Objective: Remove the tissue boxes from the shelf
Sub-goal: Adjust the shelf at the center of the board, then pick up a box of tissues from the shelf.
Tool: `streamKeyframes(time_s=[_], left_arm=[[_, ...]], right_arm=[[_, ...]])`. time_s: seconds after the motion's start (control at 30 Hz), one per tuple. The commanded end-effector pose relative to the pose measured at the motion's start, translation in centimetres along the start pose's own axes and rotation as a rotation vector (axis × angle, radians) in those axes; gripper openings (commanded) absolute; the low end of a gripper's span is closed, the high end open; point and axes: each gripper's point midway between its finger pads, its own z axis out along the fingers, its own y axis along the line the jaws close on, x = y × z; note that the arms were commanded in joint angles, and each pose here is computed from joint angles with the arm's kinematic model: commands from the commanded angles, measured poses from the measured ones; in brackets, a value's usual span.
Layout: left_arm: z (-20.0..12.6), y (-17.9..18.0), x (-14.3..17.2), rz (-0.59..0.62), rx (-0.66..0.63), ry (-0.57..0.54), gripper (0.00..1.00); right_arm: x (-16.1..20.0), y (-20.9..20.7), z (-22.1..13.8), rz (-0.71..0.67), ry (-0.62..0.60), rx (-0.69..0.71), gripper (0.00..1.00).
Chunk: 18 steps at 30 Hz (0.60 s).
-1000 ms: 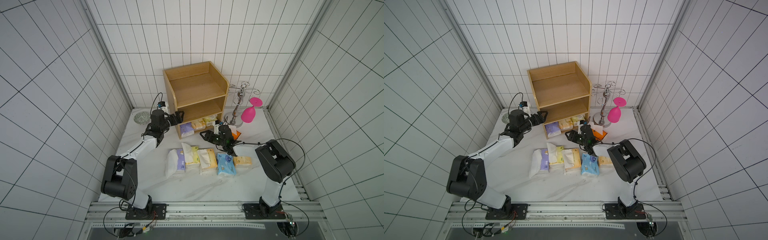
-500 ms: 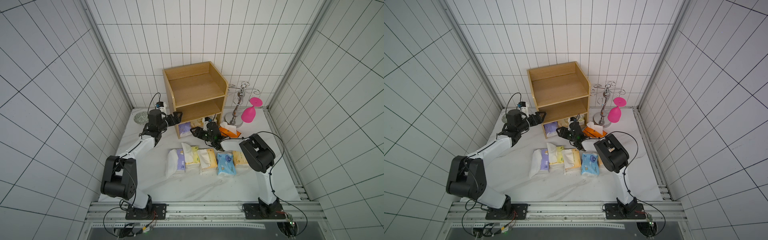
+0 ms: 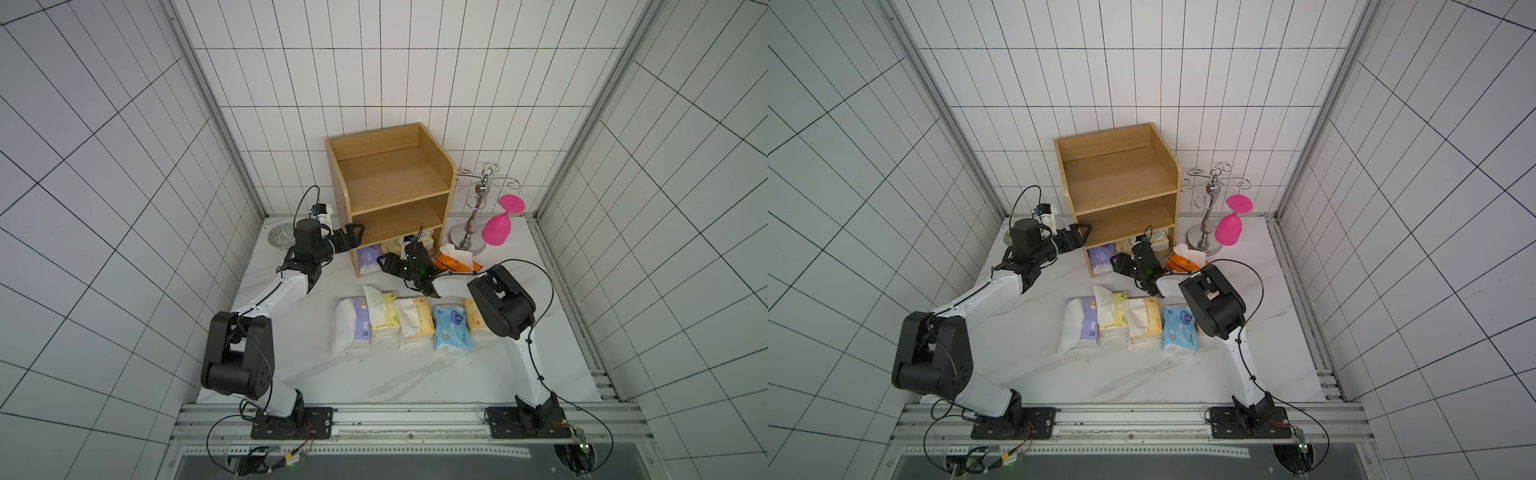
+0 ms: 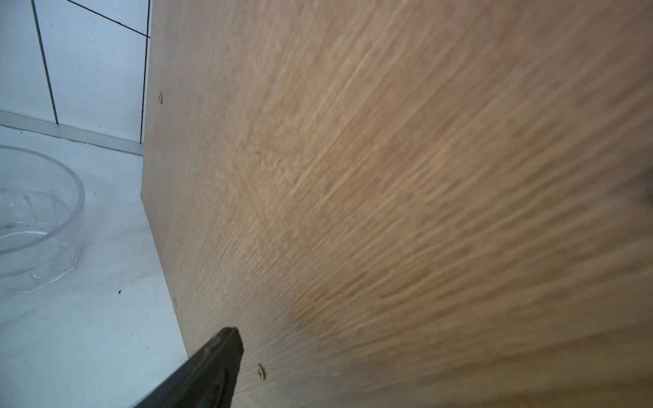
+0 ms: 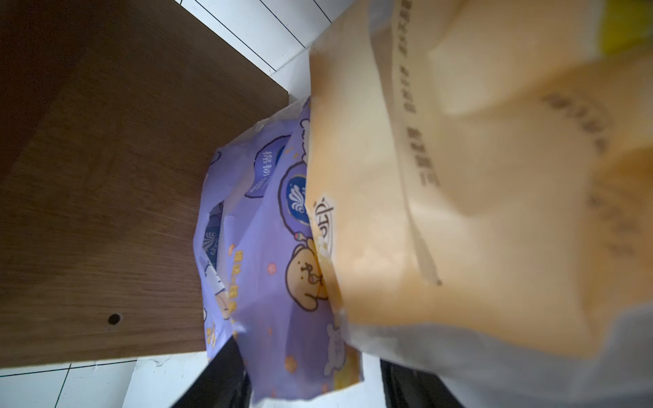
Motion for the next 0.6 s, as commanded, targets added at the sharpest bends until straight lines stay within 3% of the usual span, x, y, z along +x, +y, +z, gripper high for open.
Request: streamKeyframes(time_s=[0.0,0.13,0.27,0.4,0.57], left_arm=[[-0.5,0.5,-0.2,-0.009,-0.013,-0.009,0.95],[-1.1,0.8,-0.3,-0.012,-0.033,-0.022,0.95],[-1.8,0.4,-0.6,-0.02,-0.035,-0.034,0.95],[-2.6,-0.2,-1.0,-0.03,-0.029,-0.048,0.95],[-3.6,-0.4,-1.6,-0.03,-0.059,-0.061,0.95]], right_arm=[[-0.8,1.7,0.8,-0.049,-0.026,-0.041,0.51],[-0.8,2.0,0.5,-0.069,-0.012,-0.042,0.25],[-1.0,2.6,-0.9,-0.098,-0.005,-0.04,0.08],[-1.1,3.3,-2.8,-0.119,0.009,-0.031,0.0],[0.0,4.1,-4.9,-0.166,0.103,-0.024,0.0]])
